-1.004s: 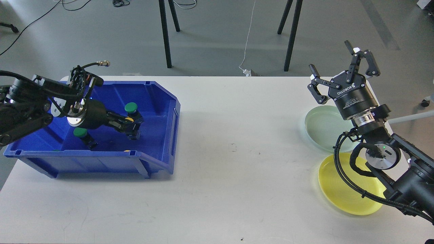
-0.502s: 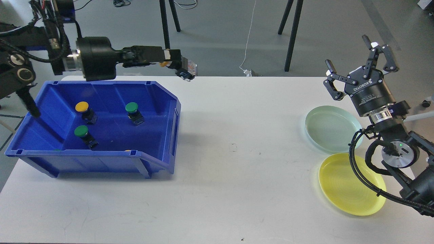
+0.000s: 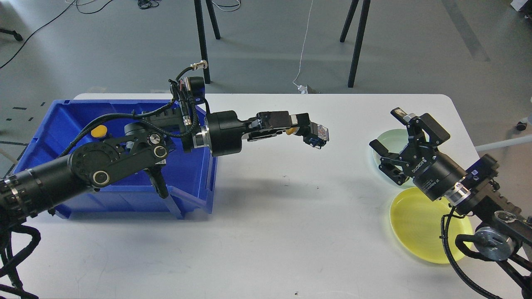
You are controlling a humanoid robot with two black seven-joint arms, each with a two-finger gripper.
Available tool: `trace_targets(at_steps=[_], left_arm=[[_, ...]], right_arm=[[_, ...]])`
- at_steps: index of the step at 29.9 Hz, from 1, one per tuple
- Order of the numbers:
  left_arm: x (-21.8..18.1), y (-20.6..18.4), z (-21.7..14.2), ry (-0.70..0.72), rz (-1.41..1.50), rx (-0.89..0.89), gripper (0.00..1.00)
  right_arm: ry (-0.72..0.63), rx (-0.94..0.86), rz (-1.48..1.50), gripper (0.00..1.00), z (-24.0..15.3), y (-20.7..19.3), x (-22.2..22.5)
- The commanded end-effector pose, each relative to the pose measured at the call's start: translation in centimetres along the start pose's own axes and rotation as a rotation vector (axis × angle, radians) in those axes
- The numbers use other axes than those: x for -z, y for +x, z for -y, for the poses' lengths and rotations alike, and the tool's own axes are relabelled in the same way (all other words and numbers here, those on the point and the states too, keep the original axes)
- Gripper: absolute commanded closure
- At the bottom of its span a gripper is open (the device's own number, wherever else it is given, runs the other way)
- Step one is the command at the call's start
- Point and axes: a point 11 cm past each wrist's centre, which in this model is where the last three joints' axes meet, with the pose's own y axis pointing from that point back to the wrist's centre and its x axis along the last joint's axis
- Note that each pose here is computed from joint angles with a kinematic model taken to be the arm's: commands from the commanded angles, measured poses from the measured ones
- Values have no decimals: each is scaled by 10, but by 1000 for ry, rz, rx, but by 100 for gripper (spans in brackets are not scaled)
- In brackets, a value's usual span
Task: Pass button and place on color plate
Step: 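Carry the yellow button with the left gripper toward the table center, then grasp the yellow button with the right gripper from the left gripper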
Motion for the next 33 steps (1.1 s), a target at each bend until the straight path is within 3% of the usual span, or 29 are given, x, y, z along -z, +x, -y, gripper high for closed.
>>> trace_targets(at_steps=[1, 16, 23, 29, 33], left_arm=[[0, 1, 0, -2, -4, -3, 96], [0, 4, -4, -35, -43, -56, 95], [-1, 4, -4, -35, -43, -55, 95], [-1, 4, -4, -35, -43, -55, 95], [-1, 4, -4, -35, -44, -57, 95]], right_arm=[[33, 38, 62, 2, 23, -33, -15], [102, 52, 203, 3, 54, -84, -29], [119, 28, 217, 4, 60, -87, -28], [139, 13, 219, 18, 74, -97, -25], [142, 13, 221, 18, 77, -101, -25]])
